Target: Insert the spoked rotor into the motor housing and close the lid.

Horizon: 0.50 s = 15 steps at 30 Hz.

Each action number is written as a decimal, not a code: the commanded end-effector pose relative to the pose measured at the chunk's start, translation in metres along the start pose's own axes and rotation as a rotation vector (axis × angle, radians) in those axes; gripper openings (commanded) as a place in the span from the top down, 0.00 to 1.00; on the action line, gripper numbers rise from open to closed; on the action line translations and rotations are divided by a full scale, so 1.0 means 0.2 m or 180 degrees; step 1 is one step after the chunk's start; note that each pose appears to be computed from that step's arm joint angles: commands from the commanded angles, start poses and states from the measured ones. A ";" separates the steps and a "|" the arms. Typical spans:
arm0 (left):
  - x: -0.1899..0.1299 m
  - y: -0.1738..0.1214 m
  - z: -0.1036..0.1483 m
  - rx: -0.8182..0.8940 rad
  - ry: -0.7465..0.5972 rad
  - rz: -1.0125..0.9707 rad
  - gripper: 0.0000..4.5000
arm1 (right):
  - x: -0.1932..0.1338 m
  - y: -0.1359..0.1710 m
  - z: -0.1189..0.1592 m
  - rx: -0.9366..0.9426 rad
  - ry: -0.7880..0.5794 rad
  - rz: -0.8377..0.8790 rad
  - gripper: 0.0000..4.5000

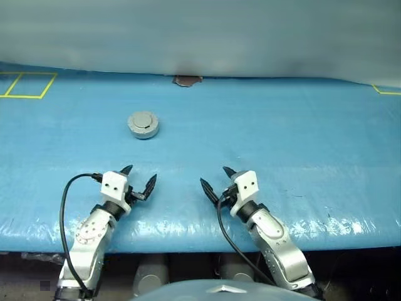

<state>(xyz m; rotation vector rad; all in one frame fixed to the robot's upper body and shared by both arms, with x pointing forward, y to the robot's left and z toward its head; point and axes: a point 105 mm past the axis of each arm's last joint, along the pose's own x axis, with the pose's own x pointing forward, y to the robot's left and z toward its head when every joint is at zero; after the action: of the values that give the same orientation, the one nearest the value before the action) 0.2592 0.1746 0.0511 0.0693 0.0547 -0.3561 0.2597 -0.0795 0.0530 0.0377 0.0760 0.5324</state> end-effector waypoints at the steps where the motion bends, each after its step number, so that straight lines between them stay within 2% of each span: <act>1: -0.03 -0.05 0.10 0.0160 -0.0423 -0.0102 0.01 | -0.03 -0.03 0.07 -0.0195 -0.0235 0.0046 0.00; 6: -0.06 -0.09 0.07 0.0159 -0.0434 -0.0189 0.01 | -0.09 -0.03 0.04 -0.0191 -0.0163 0.0120 0.00; 15: -0.07 -0.06 0.06 0.0209 -0.0398 -0.0087 0.01 | -0.09 0.02 0.03 -0.0183 -0.0161 0.0248 0.00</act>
<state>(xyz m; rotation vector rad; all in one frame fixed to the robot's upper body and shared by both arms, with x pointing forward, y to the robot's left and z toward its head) 0.2411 0.1650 0.0568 0.0960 -0.0502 -0.4015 0.2439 -0.0902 0.0445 -0.0024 0.0768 0.5895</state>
